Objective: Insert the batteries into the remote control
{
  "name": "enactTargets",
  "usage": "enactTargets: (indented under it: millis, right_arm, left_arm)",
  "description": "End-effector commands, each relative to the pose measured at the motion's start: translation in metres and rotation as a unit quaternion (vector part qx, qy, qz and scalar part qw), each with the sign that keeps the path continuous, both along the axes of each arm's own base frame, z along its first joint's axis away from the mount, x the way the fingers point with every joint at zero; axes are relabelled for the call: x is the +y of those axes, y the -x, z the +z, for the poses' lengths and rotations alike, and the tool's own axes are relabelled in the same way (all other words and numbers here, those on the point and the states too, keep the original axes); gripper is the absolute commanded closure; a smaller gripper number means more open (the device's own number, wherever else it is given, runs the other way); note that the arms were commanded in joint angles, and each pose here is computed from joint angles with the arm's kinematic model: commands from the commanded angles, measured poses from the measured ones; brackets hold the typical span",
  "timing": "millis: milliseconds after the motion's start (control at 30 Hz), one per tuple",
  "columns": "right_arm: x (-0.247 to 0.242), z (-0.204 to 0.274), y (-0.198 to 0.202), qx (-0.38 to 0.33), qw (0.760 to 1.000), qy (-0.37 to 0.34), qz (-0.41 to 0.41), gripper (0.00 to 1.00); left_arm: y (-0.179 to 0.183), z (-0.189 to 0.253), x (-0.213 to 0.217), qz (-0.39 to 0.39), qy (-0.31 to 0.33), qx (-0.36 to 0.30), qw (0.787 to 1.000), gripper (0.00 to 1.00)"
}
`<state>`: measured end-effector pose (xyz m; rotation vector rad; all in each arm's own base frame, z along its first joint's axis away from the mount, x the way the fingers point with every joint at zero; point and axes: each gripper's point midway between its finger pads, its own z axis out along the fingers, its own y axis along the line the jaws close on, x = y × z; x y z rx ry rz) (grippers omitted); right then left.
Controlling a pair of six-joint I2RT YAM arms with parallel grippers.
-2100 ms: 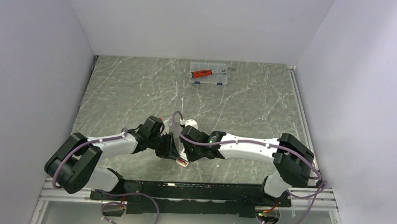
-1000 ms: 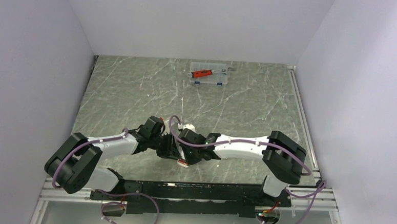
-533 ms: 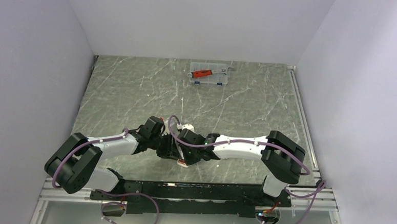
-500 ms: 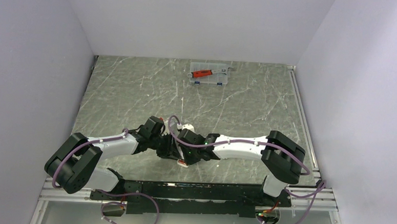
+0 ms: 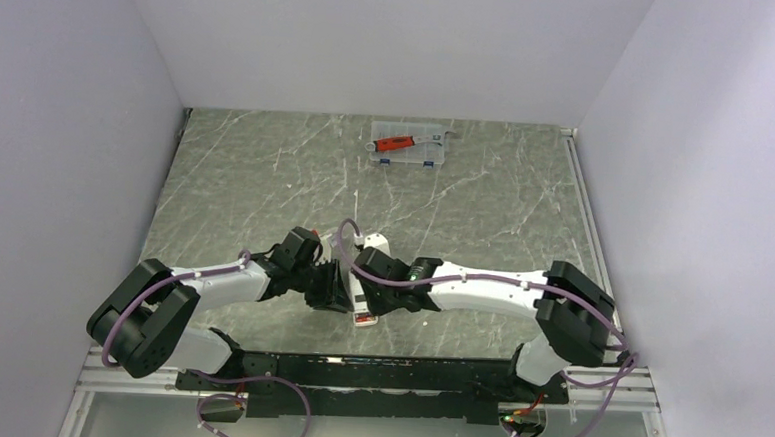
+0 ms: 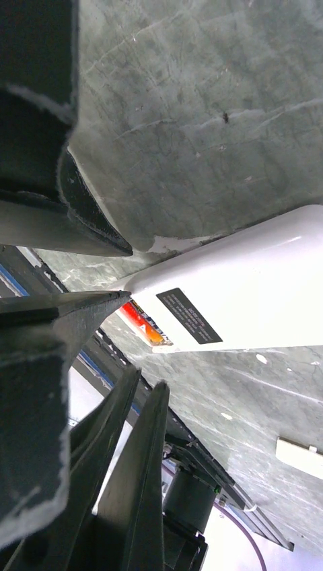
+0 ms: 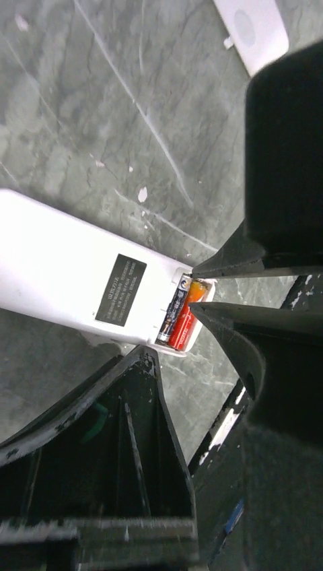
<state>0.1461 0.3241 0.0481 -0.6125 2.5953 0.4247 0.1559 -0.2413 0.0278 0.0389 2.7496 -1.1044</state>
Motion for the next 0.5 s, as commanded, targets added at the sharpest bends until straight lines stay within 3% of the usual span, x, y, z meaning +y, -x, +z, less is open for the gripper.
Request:
enactTargets:
  millis: [0,300,467]
  right_arm:
    - [-0.002,0.037,-0.016,-0.048,0.998,-0.023,-0.015,0.74]
    - [-0.039,0.042,-0.029,-0.077,0.997,-0.008,-0.031,0.63]
    - [-0.063,0.045,-0.034,-0.073,0.995,-0.043,-0.057,0.55]
  left_arm:
    - [-0.005,0.004,-0.001,-0.004,-0.003,-0.015,1.000,0.69]
    - [-0.011,0.010,-0.002,-0.009,-0.015,-0.023,1.000,0.68]
    - [-0.016,0.011,-0.002,-0.010,-0.024,-0.025,0.999,0.67]
